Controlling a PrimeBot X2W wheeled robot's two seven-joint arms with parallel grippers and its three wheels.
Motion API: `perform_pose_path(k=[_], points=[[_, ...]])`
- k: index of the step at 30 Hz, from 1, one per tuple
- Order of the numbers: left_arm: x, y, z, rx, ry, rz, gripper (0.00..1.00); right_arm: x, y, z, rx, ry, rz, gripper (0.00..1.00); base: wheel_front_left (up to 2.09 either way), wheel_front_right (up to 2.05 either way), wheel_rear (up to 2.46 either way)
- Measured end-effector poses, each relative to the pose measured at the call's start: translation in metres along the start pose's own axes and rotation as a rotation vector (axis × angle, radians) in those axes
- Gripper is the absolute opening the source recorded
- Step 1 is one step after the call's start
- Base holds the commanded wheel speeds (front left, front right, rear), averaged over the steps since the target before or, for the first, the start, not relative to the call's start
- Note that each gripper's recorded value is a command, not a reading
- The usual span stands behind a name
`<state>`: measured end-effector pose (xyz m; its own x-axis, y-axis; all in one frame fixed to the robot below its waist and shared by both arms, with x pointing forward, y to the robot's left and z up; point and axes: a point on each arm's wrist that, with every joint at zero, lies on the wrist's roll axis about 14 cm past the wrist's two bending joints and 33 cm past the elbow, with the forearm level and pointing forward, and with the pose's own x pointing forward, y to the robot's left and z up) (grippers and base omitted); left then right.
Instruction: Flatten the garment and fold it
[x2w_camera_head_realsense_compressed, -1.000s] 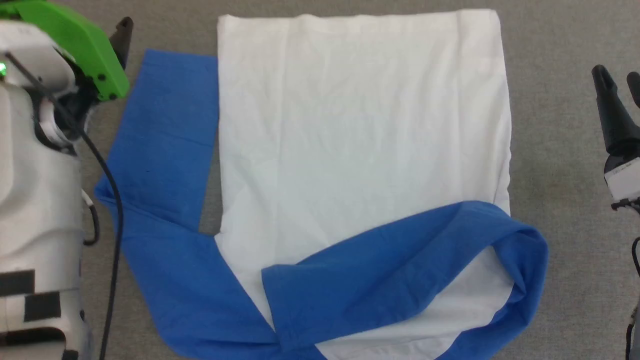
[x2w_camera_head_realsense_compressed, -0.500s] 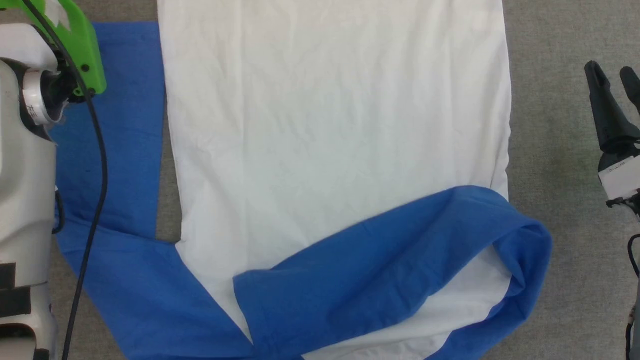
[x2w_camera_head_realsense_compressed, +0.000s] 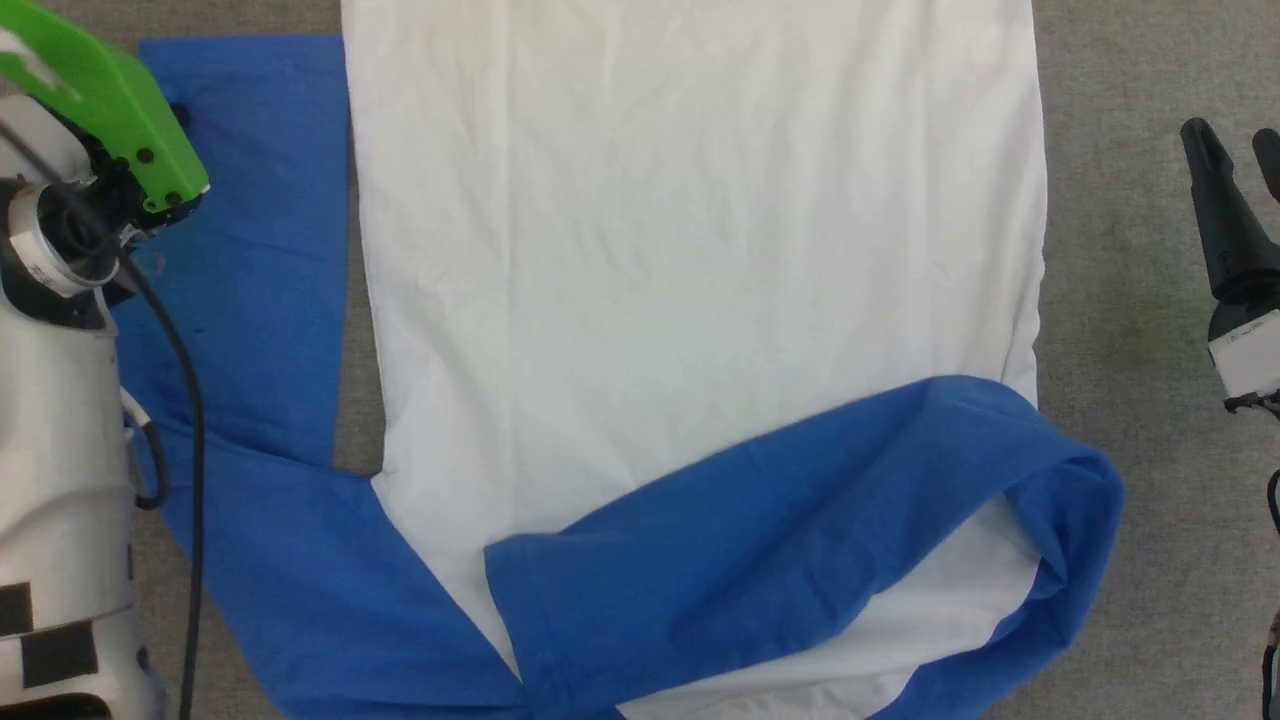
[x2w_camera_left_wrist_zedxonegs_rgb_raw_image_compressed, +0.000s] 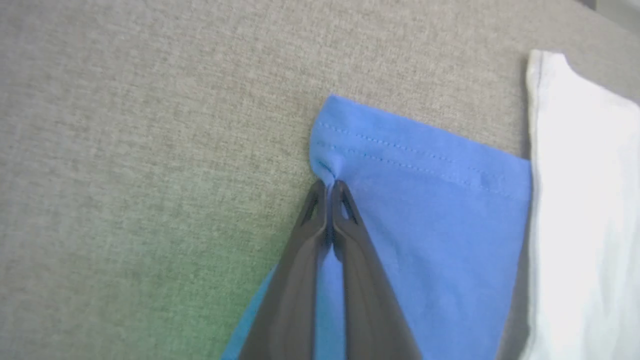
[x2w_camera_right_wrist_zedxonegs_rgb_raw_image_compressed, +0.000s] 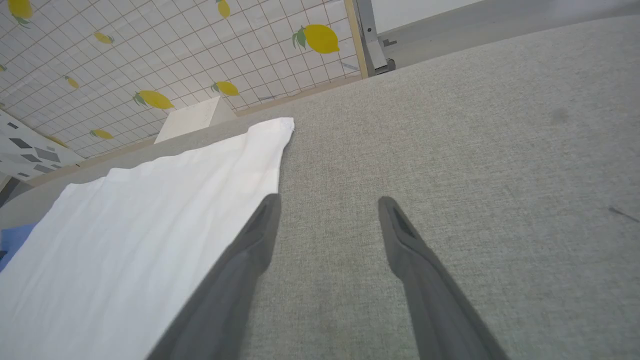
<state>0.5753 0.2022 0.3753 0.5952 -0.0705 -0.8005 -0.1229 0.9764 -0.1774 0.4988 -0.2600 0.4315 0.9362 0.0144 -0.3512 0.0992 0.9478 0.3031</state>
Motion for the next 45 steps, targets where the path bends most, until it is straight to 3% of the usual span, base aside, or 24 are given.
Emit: perform_pose_path(k=[9, 14, 17, 24, 32, 40, 45], points=[[-0.052, 0.012, 0.052, -0.234, -0.334, -0.070, 0.00, -0.014, 0.010, 0.020, 0.014, -0.052, 0.021, 1.00, 0.00, 0.00, 0.00], [-0.100, 0.027, 0.073, -0.289, -0.480, -0.085, 0.00, -0.030, 0.014, 0.027, 0.033, -0.073, 0.022, 1.00, 0.00, 0.00, 0.00], [-0.130, 0.019, 0.086, -0.283, -0.557, -0.152, 0.00, -0.041, 0.017, 0.033, 0.047, -0.089, 0.022, 1.00, 0.00, 0.00, 0.00], [-0.199, -0.067, 0.086, -0.155, -0.644, -0.408, 0.00, -0.067, 0.030, 0.045, 0.073, -0.124, 0.043, 1.00, 0.00, 0.00, 0.00], [-0.245, -0.165, 0.036, 0.030, -0.604, -0.644, 0.00, -0.092, 0.044, 0.064, 0.080, -0.176, 0.075, 1.00, 0.00, 0.00, 0.00], [-0.236, -0.271, -0.075, 0.146, -0.324, -0.906, 0.00, -0.108, 0.035, 0.068, 0.092, -0.194, 0.050, 1.00, 0.00, 0.00, 0.00], [-0.214, -0.303, -0.151, 0.252, -0.123, -0.947, 0.00, -0.115, 0.016, 0.064, 0.103, -0.193, -0.001, 1.00, 0.00, 0.00, 0.00]])
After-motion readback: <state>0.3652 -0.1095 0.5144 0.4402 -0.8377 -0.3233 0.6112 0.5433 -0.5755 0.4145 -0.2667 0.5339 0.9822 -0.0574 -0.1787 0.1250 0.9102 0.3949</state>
